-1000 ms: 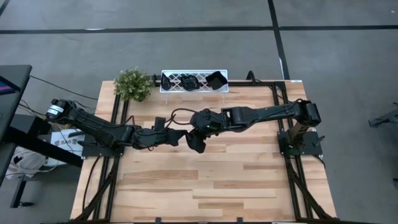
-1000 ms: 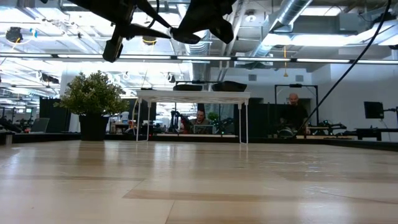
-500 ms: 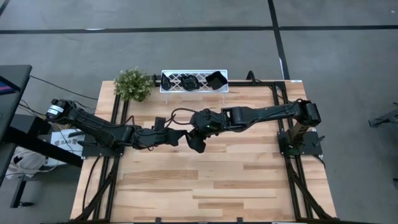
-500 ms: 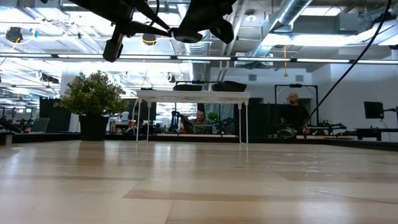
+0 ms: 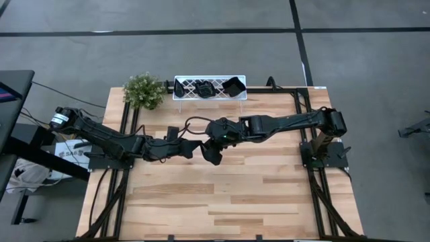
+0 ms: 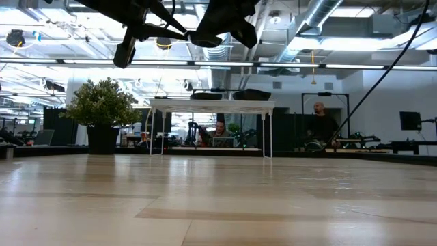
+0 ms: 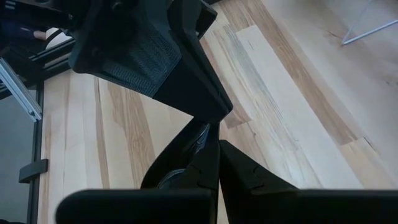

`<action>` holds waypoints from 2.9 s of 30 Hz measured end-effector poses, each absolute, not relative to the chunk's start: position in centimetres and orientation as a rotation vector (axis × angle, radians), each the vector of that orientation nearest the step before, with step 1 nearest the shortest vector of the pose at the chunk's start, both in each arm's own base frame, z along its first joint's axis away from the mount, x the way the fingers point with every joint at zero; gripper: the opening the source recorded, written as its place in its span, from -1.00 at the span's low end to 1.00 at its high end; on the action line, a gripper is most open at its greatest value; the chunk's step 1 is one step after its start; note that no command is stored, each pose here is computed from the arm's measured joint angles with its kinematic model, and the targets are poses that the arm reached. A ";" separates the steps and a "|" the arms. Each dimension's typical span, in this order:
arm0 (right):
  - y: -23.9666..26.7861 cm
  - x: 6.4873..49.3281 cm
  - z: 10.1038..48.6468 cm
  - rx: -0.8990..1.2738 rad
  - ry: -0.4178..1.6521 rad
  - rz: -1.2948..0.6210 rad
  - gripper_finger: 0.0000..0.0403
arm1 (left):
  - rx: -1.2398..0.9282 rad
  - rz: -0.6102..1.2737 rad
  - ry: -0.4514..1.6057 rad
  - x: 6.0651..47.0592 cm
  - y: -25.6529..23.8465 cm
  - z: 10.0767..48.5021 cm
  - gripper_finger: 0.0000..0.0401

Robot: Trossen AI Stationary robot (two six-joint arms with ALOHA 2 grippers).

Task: Pick & Place Mini shaped plates
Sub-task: Stack the drop shaped plate on the top of the drop shaped plates on the shelf

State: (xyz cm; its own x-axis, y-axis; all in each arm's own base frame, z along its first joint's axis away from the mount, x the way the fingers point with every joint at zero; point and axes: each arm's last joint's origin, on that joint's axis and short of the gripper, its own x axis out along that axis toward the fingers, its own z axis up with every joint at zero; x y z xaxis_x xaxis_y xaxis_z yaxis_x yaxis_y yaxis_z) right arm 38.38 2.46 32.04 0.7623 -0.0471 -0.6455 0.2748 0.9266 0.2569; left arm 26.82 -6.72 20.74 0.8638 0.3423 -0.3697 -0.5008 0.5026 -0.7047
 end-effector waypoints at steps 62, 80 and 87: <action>-2.1 24.0 43.8 0.096 0.437 -0.525 -0.10 | -0.770 0.518 0.188 27.3 -3.2 21.8 -0.89; -8.8 27.3 41.6 0.135 0.454 -0.745 -0.09 | -0.472 0.405 -0.010 20.6 9.6 29.5 -0.90; -9.9 29.5 39.6 0.193 0.490 -0.780 -0.12 | -0.351 0.485 0.098 18.2 14.8 27.9 -0.89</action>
State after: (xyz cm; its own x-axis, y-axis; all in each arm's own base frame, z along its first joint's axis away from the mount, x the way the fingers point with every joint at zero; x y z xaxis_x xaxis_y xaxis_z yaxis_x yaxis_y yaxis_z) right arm 29.52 -9.89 39.56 0.6062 -0.6258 -0.4909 0.7137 0.7003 -0.0113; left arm 18.25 14.81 27.92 0.8814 0.4387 -0.1751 -0.4722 0.8263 -0.3070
